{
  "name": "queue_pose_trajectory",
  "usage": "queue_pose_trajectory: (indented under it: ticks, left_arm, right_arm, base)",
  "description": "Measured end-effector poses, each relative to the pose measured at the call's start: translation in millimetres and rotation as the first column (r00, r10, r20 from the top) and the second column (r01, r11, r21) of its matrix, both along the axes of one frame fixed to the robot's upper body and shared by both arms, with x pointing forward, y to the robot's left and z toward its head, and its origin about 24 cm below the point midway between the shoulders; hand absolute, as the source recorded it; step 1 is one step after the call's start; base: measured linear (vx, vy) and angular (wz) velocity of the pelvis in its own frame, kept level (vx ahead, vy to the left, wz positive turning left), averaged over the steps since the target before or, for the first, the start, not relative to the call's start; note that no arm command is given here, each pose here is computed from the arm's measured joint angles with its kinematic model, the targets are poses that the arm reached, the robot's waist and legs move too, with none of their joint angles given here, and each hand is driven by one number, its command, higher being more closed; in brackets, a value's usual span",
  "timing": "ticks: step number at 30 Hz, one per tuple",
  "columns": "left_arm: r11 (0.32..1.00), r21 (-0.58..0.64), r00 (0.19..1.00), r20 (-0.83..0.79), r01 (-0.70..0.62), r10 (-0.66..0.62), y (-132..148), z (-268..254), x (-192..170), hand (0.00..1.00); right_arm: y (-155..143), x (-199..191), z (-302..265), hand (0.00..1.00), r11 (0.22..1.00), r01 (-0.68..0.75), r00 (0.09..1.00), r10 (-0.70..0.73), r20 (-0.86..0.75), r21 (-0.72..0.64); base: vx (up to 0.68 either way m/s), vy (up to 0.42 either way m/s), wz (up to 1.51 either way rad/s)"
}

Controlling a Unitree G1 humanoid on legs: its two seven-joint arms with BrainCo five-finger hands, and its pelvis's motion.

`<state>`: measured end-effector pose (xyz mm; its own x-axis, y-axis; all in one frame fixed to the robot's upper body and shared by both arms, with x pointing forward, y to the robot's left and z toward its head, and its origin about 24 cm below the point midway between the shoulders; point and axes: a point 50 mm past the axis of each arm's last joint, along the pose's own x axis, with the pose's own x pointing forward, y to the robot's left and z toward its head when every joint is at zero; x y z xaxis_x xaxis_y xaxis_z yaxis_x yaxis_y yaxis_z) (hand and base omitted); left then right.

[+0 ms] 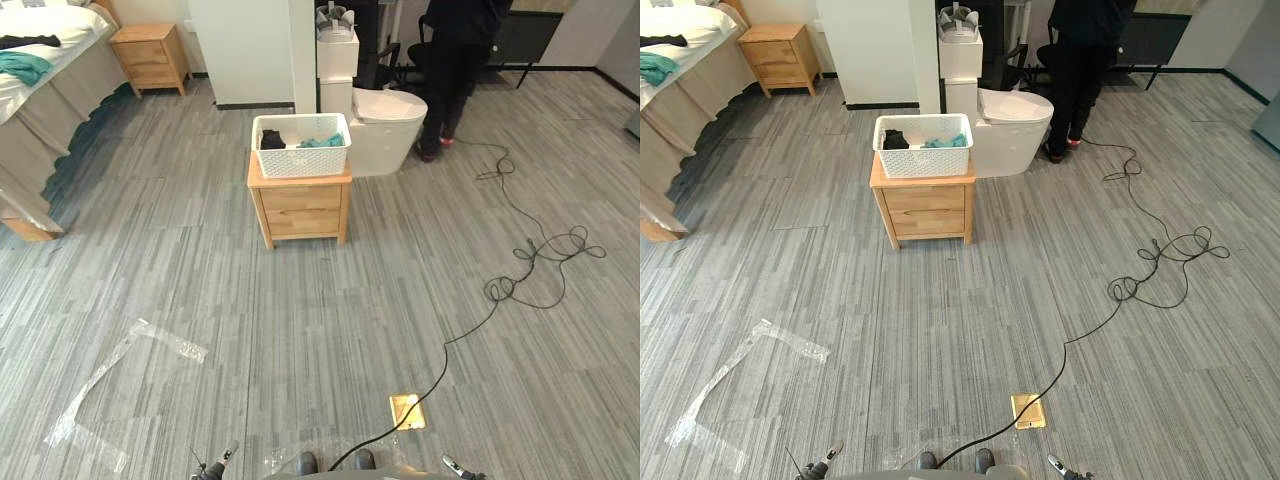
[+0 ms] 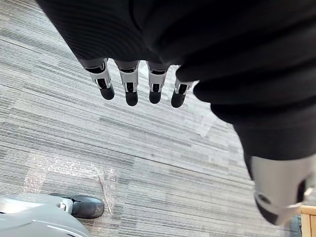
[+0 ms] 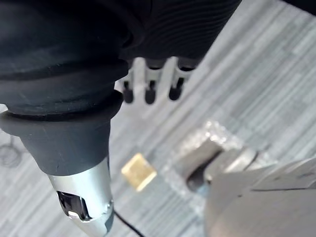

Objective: Pick up the laundry basket with both hands and put the clothes into the washing machine.

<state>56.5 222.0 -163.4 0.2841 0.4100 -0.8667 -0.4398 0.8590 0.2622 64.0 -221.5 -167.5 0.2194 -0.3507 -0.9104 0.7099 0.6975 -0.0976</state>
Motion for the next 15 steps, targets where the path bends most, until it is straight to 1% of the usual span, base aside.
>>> queue_pose_trajectory:
  ticks: [3, 7, 15]
  left_arm:
    - [1.000, -0.021, 1.000, 0.030, -0.002, 0.003, -1, 1, 12, 0.00]
    - [0.998, -0.059, 0.998, 0.065, 0.002, 0.001, -8, 1, 22, 0.00]
    - [0.997, -0.074, 0.998, 0.061, 0.026, -0.021, -15, -1, 22, 0.00]
  right_arm:
    - [0, 11, 2, 0.00, 1.000, 0.014, 0.999, -0.014, 0.033, 0.000]
    - [4, 13, 0, 0.00, 1.000, 0.015, 1.000, -0.016, 0.023, 0.018]
    - [5, 16, 1, 0.00, 1.000, 0.012, 1.000, -0.013, 0.029, 0.019]
  base:
    - [0.08, 0.018, 0.02]
    - [0.07, 0.031, 0.14]
    - [-0.02, -0.001, 0.04]
